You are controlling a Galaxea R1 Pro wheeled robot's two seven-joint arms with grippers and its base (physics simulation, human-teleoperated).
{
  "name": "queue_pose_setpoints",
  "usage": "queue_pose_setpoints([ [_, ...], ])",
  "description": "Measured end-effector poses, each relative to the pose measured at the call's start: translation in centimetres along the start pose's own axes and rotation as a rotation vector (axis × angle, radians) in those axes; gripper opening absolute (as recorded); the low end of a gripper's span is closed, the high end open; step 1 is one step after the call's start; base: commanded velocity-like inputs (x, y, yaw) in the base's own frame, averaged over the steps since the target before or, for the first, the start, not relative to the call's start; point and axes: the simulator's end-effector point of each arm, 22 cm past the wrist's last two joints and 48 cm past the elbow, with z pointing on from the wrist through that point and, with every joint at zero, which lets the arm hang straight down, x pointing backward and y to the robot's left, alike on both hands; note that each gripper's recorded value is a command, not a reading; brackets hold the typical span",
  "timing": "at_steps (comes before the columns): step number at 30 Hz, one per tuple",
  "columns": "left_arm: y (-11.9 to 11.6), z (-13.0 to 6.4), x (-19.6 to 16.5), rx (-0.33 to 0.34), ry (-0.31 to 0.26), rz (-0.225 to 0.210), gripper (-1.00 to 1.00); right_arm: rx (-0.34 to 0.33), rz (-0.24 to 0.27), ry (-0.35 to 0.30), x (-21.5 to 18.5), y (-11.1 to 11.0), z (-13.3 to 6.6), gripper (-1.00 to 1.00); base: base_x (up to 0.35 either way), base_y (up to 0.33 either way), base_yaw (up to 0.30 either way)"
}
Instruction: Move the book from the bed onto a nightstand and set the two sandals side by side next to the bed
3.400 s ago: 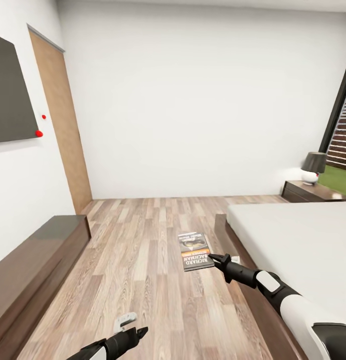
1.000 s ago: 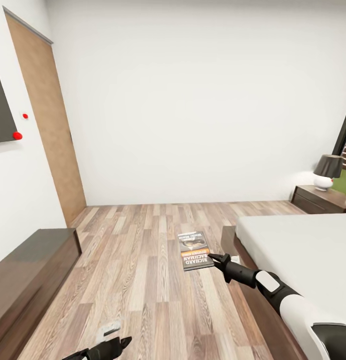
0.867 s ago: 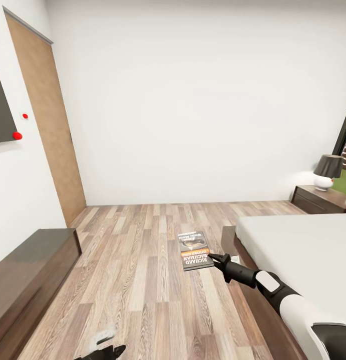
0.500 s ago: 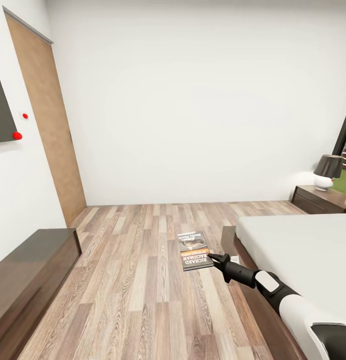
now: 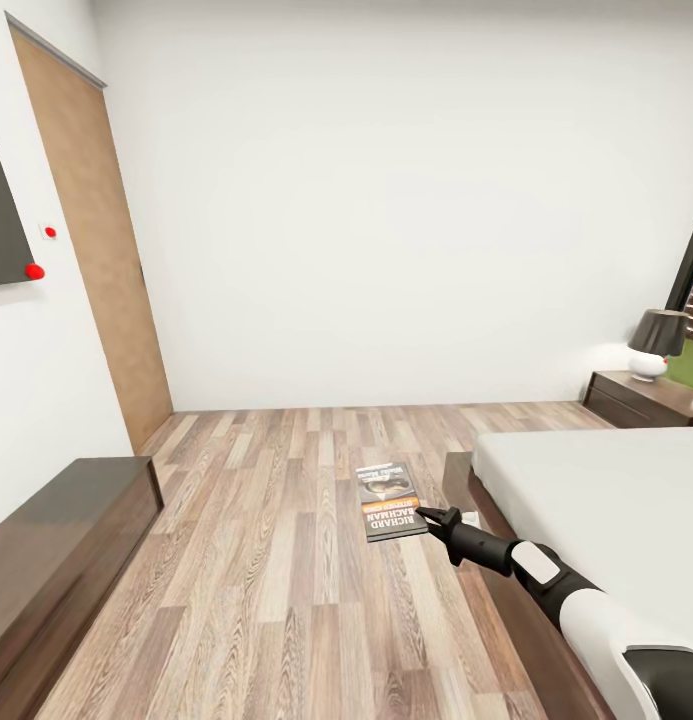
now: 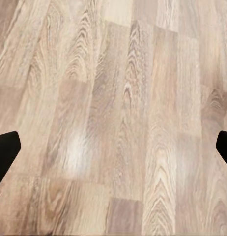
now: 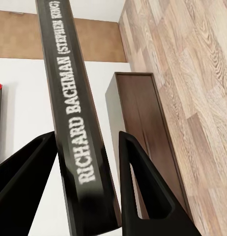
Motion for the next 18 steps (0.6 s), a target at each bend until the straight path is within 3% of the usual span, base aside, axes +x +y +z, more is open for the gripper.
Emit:
queue_pose_setpoints([
  [3,-0.9,-0.9,-0.5,0.005,-0.104,0.041,1.0,0.0,0.0,0.0,0.0,0.0,0.0,-1.0,0.0,0.0,0.0],
  [6,-1.8,-1.3,-0.5,0.011,-0.145,0.052,1.0,0.0,0.0,0.0,0.0,0.0,0.0,-1.0,0.0,0.0,0.0],
  [11,-2.2,-1.5,-0.3,0.011,-0.158,0.052,1.0,0.001,-0.001,0.001,0.0,0.0,0.0,-1.0,0.0,0.0,0.0],
  [18,-2.4,-1.4,0.9,0.014,-0.113,0.031,1.0,0.001,-0.001,0.001,0.0,0.0,0.0,-1.0,0.061,0.054,0.0],
])
